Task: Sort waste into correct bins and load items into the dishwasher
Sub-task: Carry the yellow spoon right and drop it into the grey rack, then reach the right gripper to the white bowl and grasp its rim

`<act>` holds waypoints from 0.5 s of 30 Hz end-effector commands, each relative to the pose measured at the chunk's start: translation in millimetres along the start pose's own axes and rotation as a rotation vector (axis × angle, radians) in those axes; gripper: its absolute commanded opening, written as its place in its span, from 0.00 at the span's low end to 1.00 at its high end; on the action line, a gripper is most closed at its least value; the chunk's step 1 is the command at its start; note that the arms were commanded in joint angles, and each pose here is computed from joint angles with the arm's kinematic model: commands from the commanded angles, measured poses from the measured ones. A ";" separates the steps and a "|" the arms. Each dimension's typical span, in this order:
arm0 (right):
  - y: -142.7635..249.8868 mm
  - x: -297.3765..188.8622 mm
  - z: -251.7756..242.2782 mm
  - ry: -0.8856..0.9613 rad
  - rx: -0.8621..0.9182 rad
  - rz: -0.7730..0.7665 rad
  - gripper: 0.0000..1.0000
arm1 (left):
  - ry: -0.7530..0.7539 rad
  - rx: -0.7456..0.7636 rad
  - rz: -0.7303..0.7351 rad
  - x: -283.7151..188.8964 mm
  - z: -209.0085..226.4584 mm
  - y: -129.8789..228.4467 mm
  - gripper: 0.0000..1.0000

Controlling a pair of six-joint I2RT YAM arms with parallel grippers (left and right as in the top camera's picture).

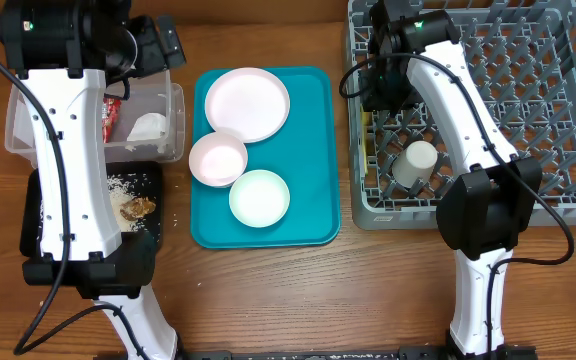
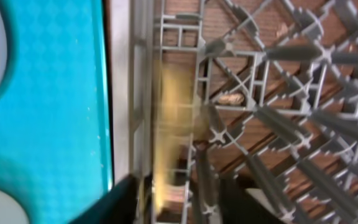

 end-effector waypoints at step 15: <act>12.2 -37.8 96.8 -0.198 -0.086 -0.030 0.48 | -0.021 -0.145 -0.293 -88.8 48.0 -37.8 1.00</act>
Point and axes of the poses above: each gripper's point midway between its finger pads, its own x axis out along the fingers, its own z axis along the line the jaws close on, y = z × x, the point moved 1 cm from there along -x, back along the fingers, and after that the axes turned 6 degrees about -x, right-handed, at the moved point
